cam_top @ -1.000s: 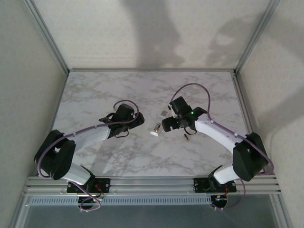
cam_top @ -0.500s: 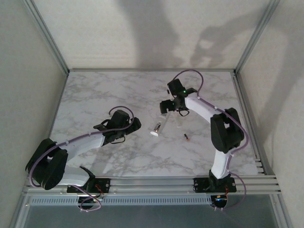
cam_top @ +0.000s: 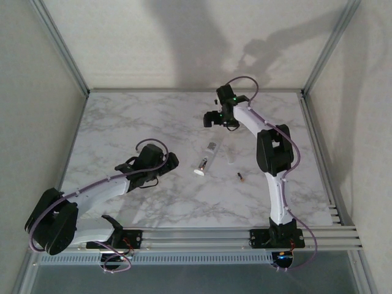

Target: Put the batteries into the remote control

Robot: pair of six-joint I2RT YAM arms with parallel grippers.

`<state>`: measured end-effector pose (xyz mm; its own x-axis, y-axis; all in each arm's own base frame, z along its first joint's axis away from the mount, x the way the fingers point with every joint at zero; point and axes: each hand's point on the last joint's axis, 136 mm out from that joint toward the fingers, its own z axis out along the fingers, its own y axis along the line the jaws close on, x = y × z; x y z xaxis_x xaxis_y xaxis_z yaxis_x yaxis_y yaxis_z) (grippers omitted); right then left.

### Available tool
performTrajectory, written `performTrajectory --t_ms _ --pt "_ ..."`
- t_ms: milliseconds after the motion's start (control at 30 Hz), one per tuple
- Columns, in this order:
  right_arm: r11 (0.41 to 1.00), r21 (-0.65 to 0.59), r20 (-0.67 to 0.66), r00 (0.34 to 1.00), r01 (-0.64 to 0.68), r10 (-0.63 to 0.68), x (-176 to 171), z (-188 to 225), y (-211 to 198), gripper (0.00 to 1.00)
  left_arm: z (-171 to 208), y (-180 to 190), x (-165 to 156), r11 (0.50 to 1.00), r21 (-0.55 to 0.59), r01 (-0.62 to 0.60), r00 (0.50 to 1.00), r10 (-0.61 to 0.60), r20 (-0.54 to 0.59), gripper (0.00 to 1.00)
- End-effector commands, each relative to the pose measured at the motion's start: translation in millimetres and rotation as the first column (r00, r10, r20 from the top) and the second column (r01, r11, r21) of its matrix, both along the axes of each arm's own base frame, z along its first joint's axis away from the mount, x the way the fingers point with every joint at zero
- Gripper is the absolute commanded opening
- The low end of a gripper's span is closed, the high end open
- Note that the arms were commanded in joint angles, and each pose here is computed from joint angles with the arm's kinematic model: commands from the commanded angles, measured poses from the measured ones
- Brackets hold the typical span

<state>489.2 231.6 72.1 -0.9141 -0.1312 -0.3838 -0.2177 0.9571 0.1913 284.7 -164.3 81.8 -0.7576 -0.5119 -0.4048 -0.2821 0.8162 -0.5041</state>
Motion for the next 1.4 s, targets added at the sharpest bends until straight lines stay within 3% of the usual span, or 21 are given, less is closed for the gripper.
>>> performTrajectory --t_ms 0,500,1367 --pt "0.998 0.062 -0.088 0.996 -0.008 0.014 -9.2 -9.1 11.3 0.99 -0.8 11.1 -4.9 0.999 0.039 -0.035 0.999 0.035 -0.004 1.0" --pt "0.992 0.115 -0.162 0.984 -0.06 0.078 -64.7 -31.1 33.4 0.99 -0.9 11.4 -4.8 0.998 0.048 -0.031 0.999 0.031 -0.01 1.0" --pt "0.993 0.103 -0.163 0.984 -0.059 0.075 -126.2 -19.3 43.4 0.99 -4.3 13.3 -10.3 0.998 0.064 -0.001 1.0 0.002 -0.015 1.0"
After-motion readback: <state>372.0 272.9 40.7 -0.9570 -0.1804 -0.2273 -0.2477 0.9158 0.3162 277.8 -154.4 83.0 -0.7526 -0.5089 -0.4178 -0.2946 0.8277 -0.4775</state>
